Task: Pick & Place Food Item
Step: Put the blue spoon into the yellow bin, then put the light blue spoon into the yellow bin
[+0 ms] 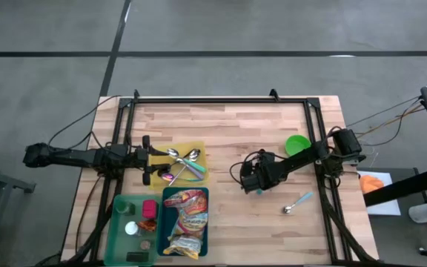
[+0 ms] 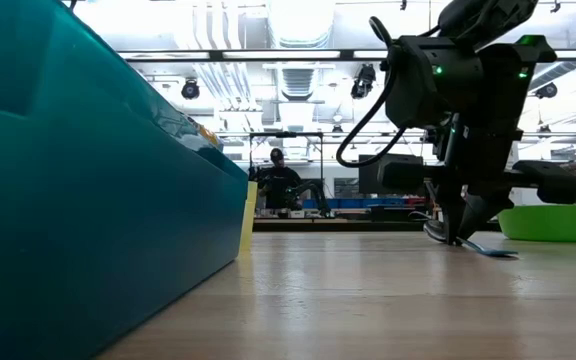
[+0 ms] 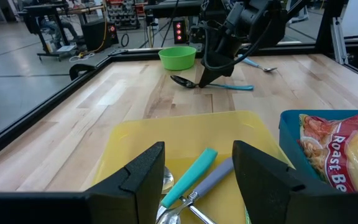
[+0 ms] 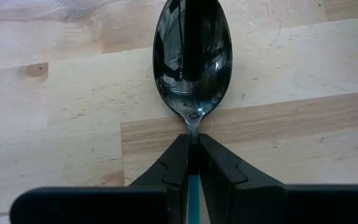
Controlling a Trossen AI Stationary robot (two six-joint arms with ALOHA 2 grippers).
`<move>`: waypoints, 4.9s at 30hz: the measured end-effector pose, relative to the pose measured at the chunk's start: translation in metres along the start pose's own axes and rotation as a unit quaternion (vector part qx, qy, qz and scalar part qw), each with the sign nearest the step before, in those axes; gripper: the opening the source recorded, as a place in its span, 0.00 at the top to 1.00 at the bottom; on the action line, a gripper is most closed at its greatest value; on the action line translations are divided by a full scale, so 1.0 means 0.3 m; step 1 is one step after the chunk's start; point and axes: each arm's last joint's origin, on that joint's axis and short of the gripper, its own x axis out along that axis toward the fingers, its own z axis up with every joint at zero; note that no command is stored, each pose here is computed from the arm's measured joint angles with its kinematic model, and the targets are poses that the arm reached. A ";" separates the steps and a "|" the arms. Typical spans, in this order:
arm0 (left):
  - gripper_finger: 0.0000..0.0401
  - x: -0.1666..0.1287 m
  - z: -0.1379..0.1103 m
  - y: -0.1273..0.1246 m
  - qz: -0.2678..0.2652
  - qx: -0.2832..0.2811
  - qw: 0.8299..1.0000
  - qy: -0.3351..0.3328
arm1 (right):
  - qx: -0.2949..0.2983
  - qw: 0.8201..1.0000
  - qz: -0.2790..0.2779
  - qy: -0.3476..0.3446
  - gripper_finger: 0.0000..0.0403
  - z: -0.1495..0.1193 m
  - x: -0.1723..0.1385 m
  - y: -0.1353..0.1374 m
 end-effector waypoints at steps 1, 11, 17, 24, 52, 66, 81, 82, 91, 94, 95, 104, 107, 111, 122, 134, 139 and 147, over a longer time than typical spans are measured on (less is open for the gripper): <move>0.53 0.000 0.000 0.000 0.000 0.000 1.000 0.000 | 0.000 1.000 0.000 -0.001 0.93 0.000 0.000 0.000; 0.53 0.000 0.000 0.000 0.000 0.000 1.000 0.000 | -0.008 1.000 0.010 0.001 0.93 0.000 -0.013 0.015; 0.53 0.000 0.000 0.000 0.000 0.000 1.000 0.000 | -0.015 1.000 0.013 -0.003 0.93 0.003 -0.019 0.021; 0.53 0.000 0.000 0.000 0.000 0.000 1.000 0.000 | -0.016 1.000 0.014 -0.004 0.93 0.004 -0.023 0.023; 0.53 0.000 0.000 0.000 0.000 0.000 1.000 0.000 | -0.152 0.973 0.143 -0.097 0.93 0.087 -0.204 0.227; 0.53 0.000 0.000 0.000 0.000 0.000 1.000 0.000 | -0.267 0.901 0.315 -0.134 0.93 0.197 -0.271 0.432; 0.53 0.000 0.000 0.000 0.000 0.000 1.000 0.000 | -0.269 0.813 0.501 -0.123 0.93 0.242 -0.199 0.492; 0.53 0.000 0.000 0.000 0.000 0.000 1.000 0.000 | -0.272 0.809 0.506 -0.124 0.93 0.234 -0.184 0.493; 0.53 0.003 -0.004 -0.001 0.000 0.001 1.000 0.007 | -0.258 0.787 0.551 -0.106 0.93 0.185 -0.056 0.557; 0.53 0.003 -0.005 -0.001 -0.001 0.001 1.000 0.009 | -0.245 0.788 0.559 -0.076 0.93 0.178 -0.020 0.594; 0.53 0.003 -0.004 -0.001 -0.001 0.001 1.000 0.008 | -0.242 0.787 0.564 -0.069 0.93 0.175 -0.010 0.610; 0.53 0.008 -0.010 -0.002 -0.001 0.003 1.000 0.019 | -0.260 0.803 0.536 -0.003 0.93 0.158 0.074 0.682; 0.53 0.008 -0.011 -0.002 -0.001 0.003 1.000 0.021 | -0.273 0.813 0.515 0.009 0.93 0.154 0.079 0.690; 0.53 0.009 -0.012 -0.002 -0.001 0.003 1.000 0.022 | -0.288 0.824 0.488 0.026 0.93 0.160 0.064 0.702; 0.53 0.009 -0.013 -0.002 -0.001 0.003 1.000 0.023 | -0.298 0.831 0.468 0.036 0.78 0.164 0.057 0.705; 0.53 0.009 -0.012 -0.002 -0.001 0.003 1.000 0.023 | -0.302 0.830 0.467 0.030 0.67 0.164 0.056 0.705; 0.53 0.009 -0.012 -0.002 -0.001 0.003 1.000 0.023 | -0.306 0.828 0.470 0.025 0.67 0.169 0.049 0.704; 0.53 0.009 -0.012 -0.002 -0.001 0.003 1.000 0.023 | -0.329 0.822 0.463 -0.041 0.67 0.231 -0.066 0.686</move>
